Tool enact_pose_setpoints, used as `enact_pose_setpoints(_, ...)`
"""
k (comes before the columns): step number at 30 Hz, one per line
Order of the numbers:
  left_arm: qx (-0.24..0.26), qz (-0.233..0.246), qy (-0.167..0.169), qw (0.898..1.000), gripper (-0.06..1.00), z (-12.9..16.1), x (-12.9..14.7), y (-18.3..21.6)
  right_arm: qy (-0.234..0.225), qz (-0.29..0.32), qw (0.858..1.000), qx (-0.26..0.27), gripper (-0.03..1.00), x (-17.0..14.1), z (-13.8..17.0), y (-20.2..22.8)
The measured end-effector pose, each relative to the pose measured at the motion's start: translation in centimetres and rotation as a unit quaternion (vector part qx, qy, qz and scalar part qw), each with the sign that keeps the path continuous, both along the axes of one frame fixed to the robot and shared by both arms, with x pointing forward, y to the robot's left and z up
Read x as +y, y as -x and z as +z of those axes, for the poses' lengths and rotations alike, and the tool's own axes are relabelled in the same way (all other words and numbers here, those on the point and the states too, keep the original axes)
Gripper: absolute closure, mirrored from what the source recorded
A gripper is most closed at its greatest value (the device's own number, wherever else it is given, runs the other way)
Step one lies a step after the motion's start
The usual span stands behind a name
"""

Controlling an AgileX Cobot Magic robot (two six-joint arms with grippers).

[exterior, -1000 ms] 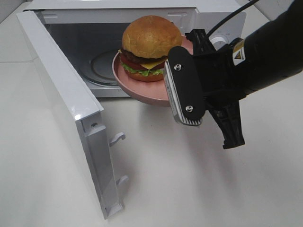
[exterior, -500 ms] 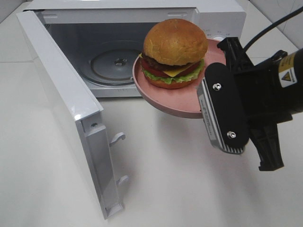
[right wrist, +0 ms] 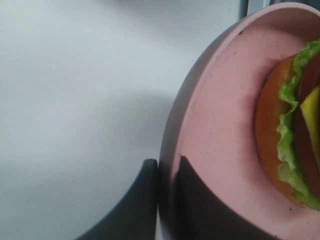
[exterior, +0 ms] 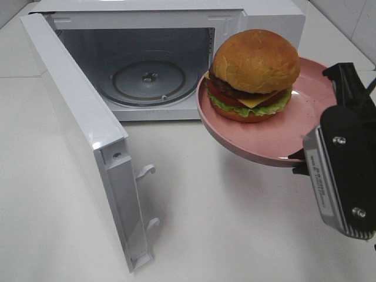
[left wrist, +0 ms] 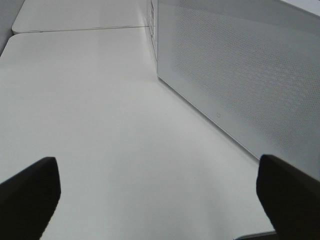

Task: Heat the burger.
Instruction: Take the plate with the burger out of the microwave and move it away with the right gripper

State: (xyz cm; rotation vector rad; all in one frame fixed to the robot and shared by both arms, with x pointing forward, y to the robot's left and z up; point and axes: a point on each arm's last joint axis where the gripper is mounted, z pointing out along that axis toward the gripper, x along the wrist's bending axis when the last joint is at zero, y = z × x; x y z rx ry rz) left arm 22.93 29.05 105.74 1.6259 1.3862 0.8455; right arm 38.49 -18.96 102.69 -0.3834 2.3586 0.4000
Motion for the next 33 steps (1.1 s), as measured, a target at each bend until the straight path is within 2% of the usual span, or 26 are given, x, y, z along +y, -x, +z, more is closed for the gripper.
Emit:
enact_pose_setpoints(12, 0.0, 0.0, 0.0, 1.0, -0.04, 0.0, 0.0, 0.0, -0.02, -0.046, 0.999, -0.003, 0.89, -2.0, -0.4, 1.8)
enact_pose_setpoints(15, 0.0, 0.0, 0.0, 1.0, -0.04, 0.0, 0.0, 0.0, -0.026, -0.074, 0.997, 0.006, 0.89, -2.6, -0.5, 1.9)
enact_pose_setpoints(17, 0.0, 0.0, 0.0, 1.0, -0.04, 0.0, 0.0, 0.0, -0.021, -0.113, 0.993, 0.012, 0.89, -3.5, -0.9, 1.6)
enact_pose_setpoints(23, 0.0, 0.0, 0.0, 1.0, -0.04, 0.0, 0.0, 0.0, -0.014, -0.156, 0.988, 0.017, 0.88, -4.4, -1.2, 1.3)
enact_pose_setpoints(25, 0.0, 0.0, 0.0, 1.0, -0.04, 0.0, 0.0, 0.0, -0.009, -0.193, 0.981, 0.022, 0.88, -5.2, -1.3, 1.1)
enact_pose_setpoints(26, 0.0, 0.0, 0.0, 1.0, -0.04, 0.0, 0.0, 0.0, -0.009, -0.193, 0.981, 0.022, 0.88, -5.2, -1.3, 1.1)
enact_pose_setpoints(28, 0.0, 0.0, 0.0, 1.0, -0.04, 0.0, 0.0, 0.0, -0.009, -0.24, 0.97, 0.022, 0.88, -6.1, -1.3, 0.9)
enact_pose_setpoints(29, 0.0, 0.0, 0.0, 1.0, -0.04, 0.0, 0.0, 0.0, -0.009, -0.24, 0.97, 0.022, 0.88, -6.1, -1.3, 0.9)
enact_pose_setpoints(31, 0.0, 0.0, 0.0, 1.0, -0.04, 0.0, 0.0, 0.0, -0.027, -0.312, 0.949, 0.02, 0.88, -7.2, -1.2, 0.6)
enact_pose_setpoints(32, 0.0, 0.0, 0.0, 1.0, -0.04, 0.0, 0.0, 0.0, -0.027, -0.312, 0.949, 0.02, 0.88, -7.2, -1.2, 0.6)
enact_pose_setpoints(33, 0.0, 0.0, 0.0, 1.0, -0.04, 0.0, 0.0, 0.0, -0.035, -0.33, 0.943, 0.021, 0.88, -7.4, -1.2, 0.5)
